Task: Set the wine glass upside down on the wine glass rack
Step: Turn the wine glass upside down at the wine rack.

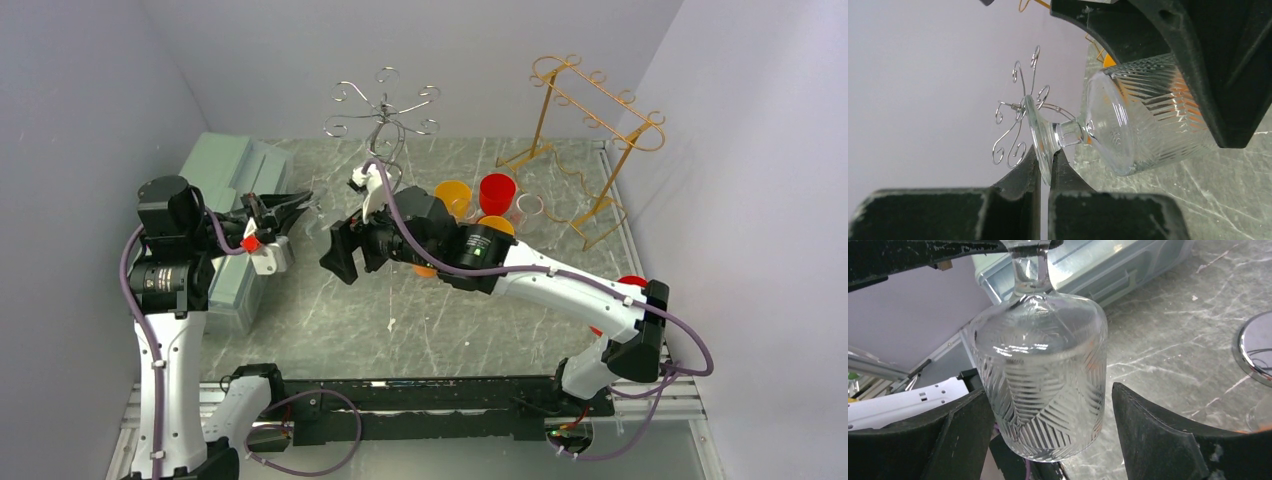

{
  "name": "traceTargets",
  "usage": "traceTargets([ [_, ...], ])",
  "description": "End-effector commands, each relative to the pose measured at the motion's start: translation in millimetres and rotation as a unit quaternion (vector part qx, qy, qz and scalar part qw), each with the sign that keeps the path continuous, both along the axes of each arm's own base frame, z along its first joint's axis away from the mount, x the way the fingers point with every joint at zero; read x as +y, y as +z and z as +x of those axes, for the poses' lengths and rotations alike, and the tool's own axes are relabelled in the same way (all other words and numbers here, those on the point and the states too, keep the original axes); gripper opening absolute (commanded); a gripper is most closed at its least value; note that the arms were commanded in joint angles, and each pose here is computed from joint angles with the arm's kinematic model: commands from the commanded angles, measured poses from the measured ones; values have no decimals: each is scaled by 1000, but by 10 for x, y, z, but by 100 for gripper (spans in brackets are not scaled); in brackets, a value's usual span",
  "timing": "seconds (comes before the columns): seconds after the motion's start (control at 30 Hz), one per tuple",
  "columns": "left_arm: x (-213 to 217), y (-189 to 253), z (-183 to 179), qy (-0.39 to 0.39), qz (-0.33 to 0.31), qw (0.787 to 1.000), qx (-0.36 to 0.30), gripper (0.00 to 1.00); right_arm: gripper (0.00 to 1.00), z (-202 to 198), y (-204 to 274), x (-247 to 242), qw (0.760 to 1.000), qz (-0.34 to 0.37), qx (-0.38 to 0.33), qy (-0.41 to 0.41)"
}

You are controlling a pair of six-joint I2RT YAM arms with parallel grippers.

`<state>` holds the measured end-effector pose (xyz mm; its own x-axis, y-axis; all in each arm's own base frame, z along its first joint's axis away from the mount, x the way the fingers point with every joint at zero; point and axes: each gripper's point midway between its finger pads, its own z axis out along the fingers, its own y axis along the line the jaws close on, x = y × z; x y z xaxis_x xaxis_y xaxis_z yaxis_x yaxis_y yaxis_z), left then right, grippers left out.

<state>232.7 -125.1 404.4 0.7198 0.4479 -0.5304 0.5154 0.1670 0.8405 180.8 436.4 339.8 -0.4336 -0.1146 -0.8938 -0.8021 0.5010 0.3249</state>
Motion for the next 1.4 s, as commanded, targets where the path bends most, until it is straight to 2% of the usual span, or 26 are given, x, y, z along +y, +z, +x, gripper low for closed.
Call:
traceTargets([
  [0.0,-120,176,-225,-56,11,997,-53,0,82,108,293,95,996,77,-34,-12],
  [0.13,-142,127,-266,-68,12,996,-50,0,81,183,238,124,994,85,-62,-20],
  [0.23,-142,113,-267,-70,18,996,-59,0,61,213,162,158,995,78,-61,-21],
  [0.33,-146,106,-267,-72,18,995,-60,0,33,251,96,107,994,84,-63,-38],
  [0.37,-146,101,-262,-72,17,996,-58,14,23,270,107,50,992,91,-68,-49],
  [0.4,-146,88,-254,-70,9,997,-43,38,12,311,99,-8,990,96,-75,-65],
  [0.43,-143,106,-236,-66,-1,997,-30,64,6,359,67,-80,989,97,-81,-81],
  [0.47,-138,108,-205,-59,-16,998,-7,78,4,409,42,-161,986,101,-88,-97],
  [0.57,-96,120,-61,-31,-46,997,55,98,1,584,-33,-434,978,113,-107,-136],
  [0.63,-30,86,99,9,-73,991,112,100,0,706,-35,-623,972,121,-122,-158],
  [0.73,83,68,389,78,-136,967,201,100,0,840,-22,-850,965,122,-151,-179],
  [0.83,215,-1,719,146,-193,931,274,99,0,938,31,-1002,959,119,-174,-191],
  [0.97,312,-65,1070,199,-258,874,360,99,0,1061,107,-1108,955,109,-189,-202],
  [1.07,355,-51,1297,222,-303,835,402,99,0,1135,154,-1110,953,104,-198,-203],
  [1.17,404,-6,1459,239,-337,807,423,94,0,1243,205,-1110,949,99,-212,-210],
  [1.27,403,20,1520,238,-356,795,430,89,0,1368,250,-1092,946,96,-224,-212],
  [1.37,399,35,1563,235,-365,792,429,85,0,1489,278,-1062,944,93,-233,-212],
])
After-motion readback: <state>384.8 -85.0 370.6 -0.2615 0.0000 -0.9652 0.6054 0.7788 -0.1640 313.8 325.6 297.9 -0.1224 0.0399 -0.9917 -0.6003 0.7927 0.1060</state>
